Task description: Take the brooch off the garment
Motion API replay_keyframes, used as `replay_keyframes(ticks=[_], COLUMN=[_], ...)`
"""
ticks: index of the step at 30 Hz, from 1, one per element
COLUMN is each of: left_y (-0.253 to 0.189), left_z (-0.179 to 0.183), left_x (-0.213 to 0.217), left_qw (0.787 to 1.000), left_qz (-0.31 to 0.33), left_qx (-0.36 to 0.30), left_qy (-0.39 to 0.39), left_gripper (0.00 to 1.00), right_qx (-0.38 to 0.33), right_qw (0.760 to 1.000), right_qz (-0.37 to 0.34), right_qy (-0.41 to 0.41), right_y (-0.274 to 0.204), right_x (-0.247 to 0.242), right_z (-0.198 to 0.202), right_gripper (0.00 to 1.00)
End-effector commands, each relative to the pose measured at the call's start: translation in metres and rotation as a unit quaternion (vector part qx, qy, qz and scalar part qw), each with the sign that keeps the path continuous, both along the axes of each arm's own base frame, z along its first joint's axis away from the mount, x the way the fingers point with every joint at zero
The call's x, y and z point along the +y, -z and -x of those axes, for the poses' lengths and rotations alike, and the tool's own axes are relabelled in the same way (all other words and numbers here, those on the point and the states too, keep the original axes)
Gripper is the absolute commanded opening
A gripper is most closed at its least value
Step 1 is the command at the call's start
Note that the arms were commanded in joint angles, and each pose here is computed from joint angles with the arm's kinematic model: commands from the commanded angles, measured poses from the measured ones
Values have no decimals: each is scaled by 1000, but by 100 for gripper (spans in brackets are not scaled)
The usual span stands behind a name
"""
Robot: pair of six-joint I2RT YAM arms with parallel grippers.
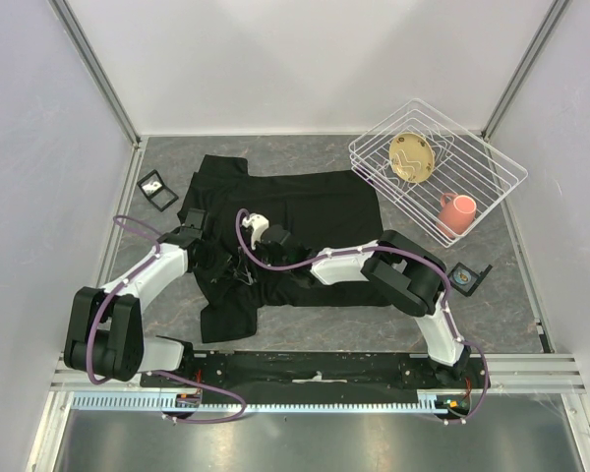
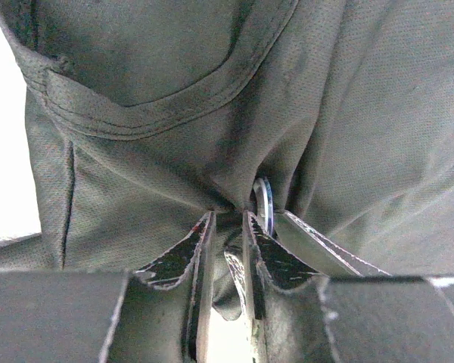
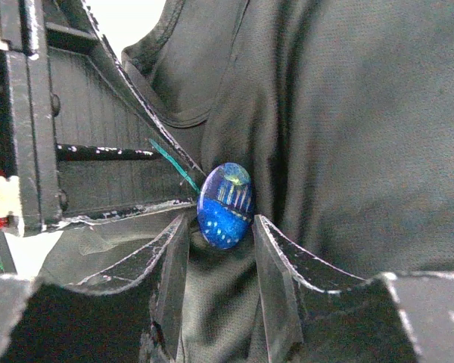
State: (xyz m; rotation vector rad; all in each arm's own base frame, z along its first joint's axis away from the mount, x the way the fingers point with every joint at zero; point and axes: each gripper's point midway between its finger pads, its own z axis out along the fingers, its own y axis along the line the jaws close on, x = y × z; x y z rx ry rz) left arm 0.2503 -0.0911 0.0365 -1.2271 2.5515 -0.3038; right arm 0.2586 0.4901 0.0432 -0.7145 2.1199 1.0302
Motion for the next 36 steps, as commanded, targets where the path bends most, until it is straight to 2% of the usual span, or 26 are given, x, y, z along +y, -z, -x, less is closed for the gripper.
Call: replay_keyframes(ticks=[1,7,13,18,26,33,36], left_y=[-12,-11,3,-4,1,17,20], left_z=[-15,-10,9,8,22,38,42], left_x=[-6,4,19,23,17,18,19], left_qw=[1000,1000,999,999,1000,999,999], left_qz=[7,-12,-23,-28,-8,-4,-6], left_qx=[-23,-26,10,-15,-3,19,23], left_qy=[11,3,-25,-26,-20,-27,-27], left_gripper=[28,29,23,23,22,20,19], right_qx=[-22,-14,17,60,122,129,134], right_qw=[1000,999,998,995,985,982,981], right_qz=[-13,-22,-41,-63,-98,-123,-126], right_qy=[8,29,49,55,76,65,54], right_y=[-9,-13,-13,-10,5,8,9], right_x=[9,11,10,14,17,21,21], right_z=[-9,-13,-10,-2,6,5,4], right_gripper=[46,34,23,15,13,14,11])
